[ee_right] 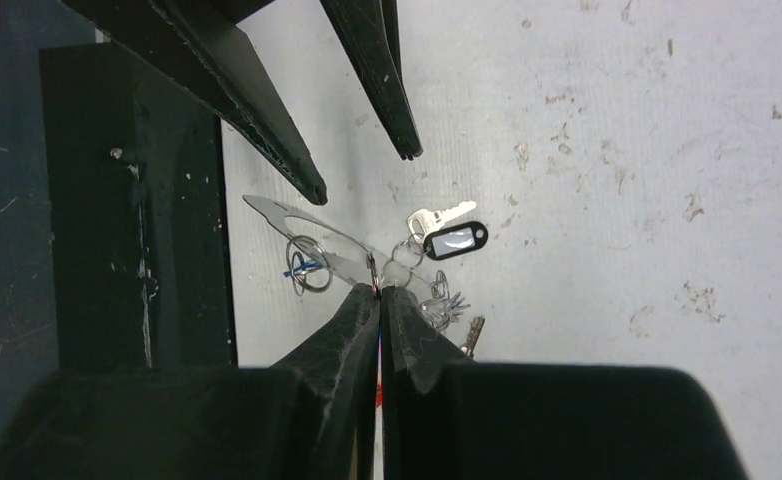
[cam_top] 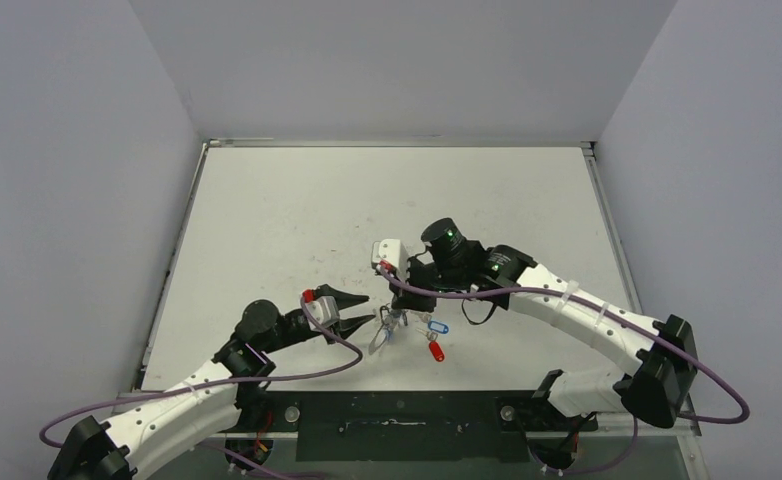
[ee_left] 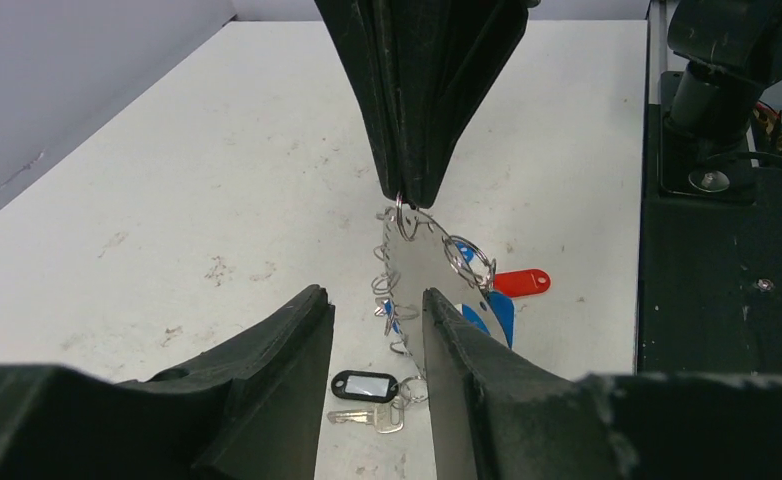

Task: Put the keys on the keyring

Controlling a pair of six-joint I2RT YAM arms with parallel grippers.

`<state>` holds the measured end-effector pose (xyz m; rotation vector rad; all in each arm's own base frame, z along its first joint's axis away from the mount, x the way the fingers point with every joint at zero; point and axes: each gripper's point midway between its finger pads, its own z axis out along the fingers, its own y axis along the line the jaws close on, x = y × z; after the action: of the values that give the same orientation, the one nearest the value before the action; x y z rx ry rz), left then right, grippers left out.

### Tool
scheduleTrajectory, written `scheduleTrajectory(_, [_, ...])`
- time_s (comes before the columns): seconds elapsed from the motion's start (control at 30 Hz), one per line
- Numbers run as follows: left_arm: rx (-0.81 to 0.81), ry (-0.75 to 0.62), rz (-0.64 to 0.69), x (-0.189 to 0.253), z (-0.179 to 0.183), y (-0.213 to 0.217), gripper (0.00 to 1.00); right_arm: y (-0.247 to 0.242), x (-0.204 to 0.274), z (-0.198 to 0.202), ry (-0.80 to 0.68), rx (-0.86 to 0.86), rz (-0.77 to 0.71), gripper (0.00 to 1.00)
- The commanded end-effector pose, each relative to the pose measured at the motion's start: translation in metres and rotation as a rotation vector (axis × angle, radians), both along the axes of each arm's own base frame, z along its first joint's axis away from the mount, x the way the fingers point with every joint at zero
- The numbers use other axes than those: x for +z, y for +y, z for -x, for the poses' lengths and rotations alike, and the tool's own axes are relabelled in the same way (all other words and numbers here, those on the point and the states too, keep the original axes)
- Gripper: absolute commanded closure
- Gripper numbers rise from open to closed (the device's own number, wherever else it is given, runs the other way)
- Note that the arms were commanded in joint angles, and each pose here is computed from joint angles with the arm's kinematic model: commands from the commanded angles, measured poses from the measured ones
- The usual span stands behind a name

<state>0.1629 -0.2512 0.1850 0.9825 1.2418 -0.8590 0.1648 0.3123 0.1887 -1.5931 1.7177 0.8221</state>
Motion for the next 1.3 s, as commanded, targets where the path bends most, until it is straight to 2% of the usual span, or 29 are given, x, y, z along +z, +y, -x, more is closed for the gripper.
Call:
scheduleTrajectory(0.0, [-0.028,-0.043,-0.01,0.018,0.0,-0.005,0.64,-0.005,0.003,0.001,0.01,-0.004,0.111,1.0])
scheduleTrajectory(0.23, [-0.071,-0.049,-0.009,0.025,0.001,-0.013,0.65,0.006,0.01,0.002,0.014,-0.007,0.132,1.0])
scheduleTrajectory(0.43, [-0.119,-0.057,0.005,0.032,0.004,-0.021,0.72,0.012,0.017,0.002,0.008,-0.004,0.113,1.0])
scheduleTrajectory(0.8, [-0.203,-0.055,0.044,0.041,0.013,-0.031,0.69,0.019,0.017,0.003,0.011,0.003,0.11,1.0])
scheduleTrajectory(1.03, [-0.198,-0.035,0.008,0.034,0.009,-0.033,0.92,0.023,0.02,0.006,0.011,0.017,0.104,1.0])
scheduleTrajectory(1.27, [-0.207,-0.026,-0.007,0.033,0.006,-0.037,0.96,0.026,0.019,0.01,0.014,0.033,0.109,1.0])
